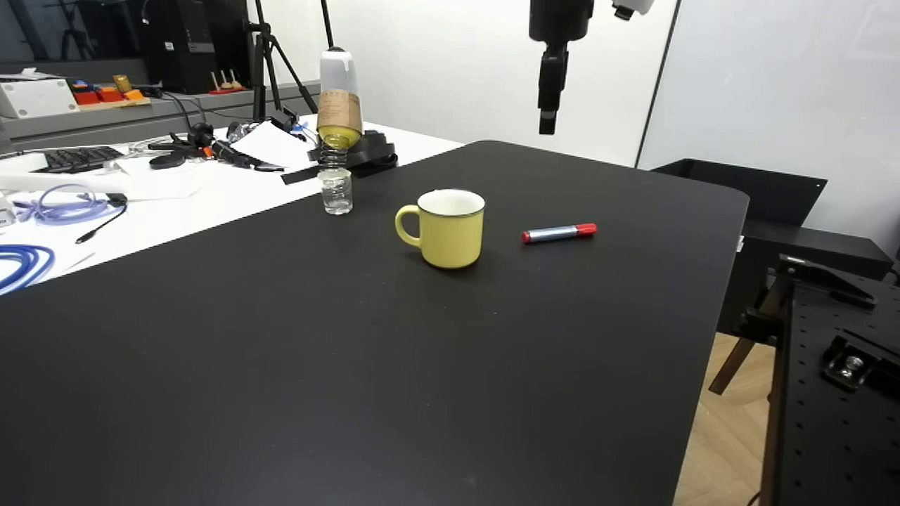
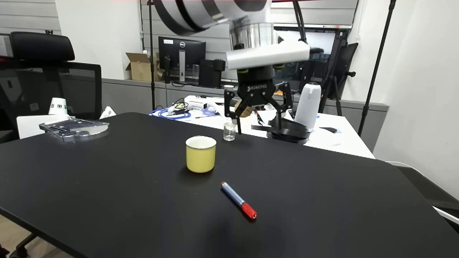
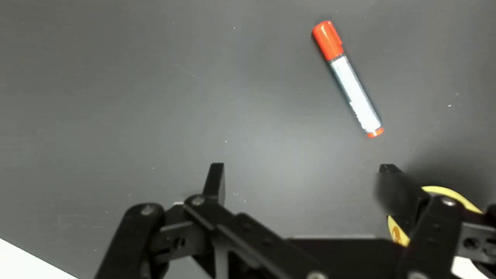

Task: Put the marker in the mug cup

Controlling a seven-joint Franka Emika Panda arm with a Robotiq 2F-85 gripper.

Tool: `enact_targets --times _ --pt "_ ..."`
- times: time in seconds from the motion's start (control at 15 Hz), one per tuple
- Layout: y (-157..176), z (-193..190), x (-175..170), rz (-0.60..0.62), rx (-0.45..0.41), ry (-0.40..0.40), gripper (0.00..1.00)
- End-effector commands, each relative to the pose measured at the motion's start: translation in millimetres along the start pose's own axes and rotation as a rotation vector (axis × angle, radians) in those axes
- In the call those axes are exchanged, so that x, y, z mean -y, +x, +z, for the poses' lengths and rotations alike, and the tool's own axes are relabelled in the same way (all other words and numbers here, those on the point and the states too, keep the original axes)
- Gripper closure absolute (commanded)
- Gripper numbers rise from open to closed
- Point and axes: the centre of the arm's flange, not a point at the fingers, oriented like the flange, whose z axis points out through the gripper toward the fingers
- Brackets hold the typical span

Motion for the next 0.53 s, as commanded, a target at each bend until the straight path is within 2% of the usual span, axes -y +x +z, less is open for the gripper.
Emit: enact_targets --times 0.0,0.2,0.47 --pt "20.2 31.7 0.5 -0.025 -0.071 0.055 0.0" --pt "31.3 54.9 14.2 -0.076 -0.105 0.142 0.0" --pt "28.6 78.7 29.4 -0.18 -0.052 0.213 0.0"
